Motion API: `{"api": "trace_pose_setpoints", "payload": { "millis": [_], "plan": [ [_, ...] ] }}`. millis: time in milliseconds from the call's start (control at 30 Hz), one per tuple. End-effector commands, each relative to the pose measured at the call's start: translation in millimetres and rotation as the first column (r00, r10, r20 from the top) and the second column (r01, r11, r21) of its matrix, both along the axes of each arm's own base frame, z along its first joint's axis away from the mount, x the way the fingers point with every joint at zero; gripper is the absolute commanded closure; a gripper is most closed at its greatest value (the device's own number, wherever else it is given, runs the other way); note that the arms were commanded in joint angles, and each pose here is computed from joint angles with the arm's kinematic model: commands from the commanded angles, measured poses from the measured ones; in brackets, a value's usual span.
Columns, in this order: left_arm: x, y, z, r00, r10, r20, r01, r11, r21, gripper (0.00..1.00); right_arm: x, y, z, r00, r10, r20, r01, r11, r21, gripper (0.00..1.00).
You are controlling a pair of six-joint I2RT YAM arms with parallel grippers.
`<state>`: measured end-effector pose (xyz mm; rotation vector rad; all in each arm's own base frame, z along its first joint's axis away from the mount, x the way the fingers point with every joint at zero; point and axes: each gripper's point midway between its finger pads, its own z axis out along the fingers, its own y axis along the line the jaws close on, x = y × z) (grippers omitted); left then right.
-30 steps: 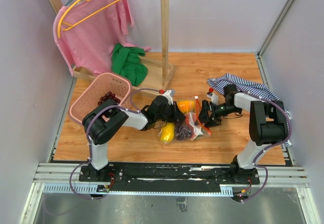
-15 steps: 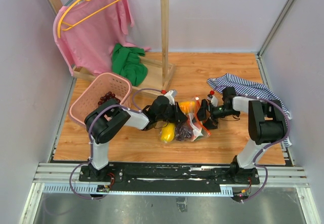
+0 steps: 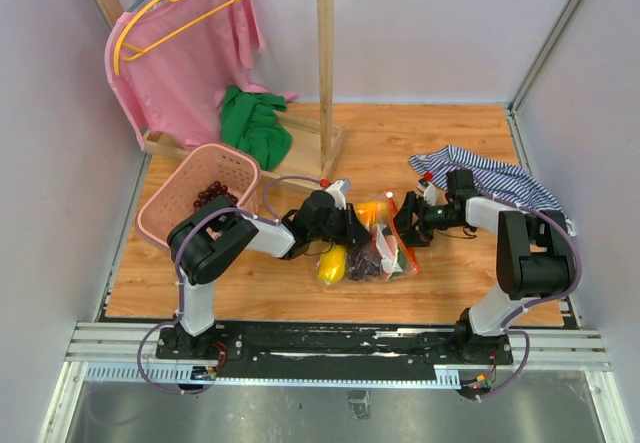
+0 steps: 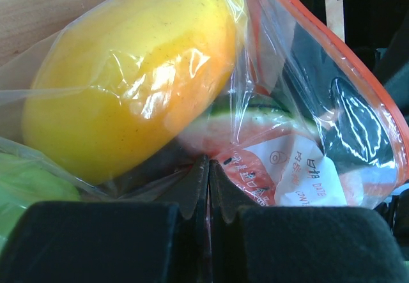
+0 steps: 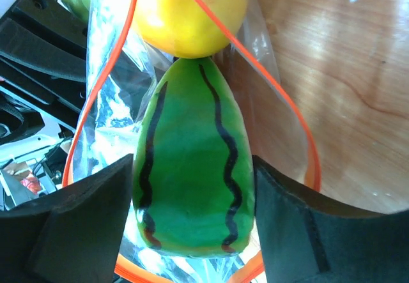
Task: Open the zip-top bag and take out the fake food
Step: Pick up the fake fruit from the zipper food storage bag.
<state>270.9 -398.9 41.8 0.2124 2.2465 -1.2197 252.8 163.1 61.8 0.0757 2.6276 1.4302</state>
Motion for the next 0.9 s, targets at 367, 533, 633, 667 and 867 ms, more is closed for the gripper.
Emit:
{"api": "trace_pose_setpoints", "payload": {
  "millis": [367,533,633,667,867],
  "plan": [
    [-23,35,-4,0.999,0.025,-0.027,-0.022,0.992,0.122,0.67,10,-20,14,0.993,0.012,0.114,-0.006,0.998,-0.057,0.65],
    [-23,47,30,0.998,0.049,0.046,-0.054,0.993,0.105,0.53,17,-32,28,0.980,-0.009,0.200,0.023,0.998,-0.065,0.79],
    [-25,53,46,0.996,0.052,0.076,-0.059,0.994,0.095,0.52,19,-34,32,0.977,-0.019,0.212,0.030,0.998,-0.050,0.83],
    [-26,55,47,0.995,0.052,0.080,-0.060,0.993,0.098,0.52,19,-35,33,0.976,-0.021,0.215,0.031,0.999,-0.043,0.84],
    [-31,67,82,0.986,0.075,0.148,-0.082,0.996,0.042,0.52,30,-51,34,0.963,-0.072,0.259,0.085,0.996,-0.040,0.86]
  ]
}}
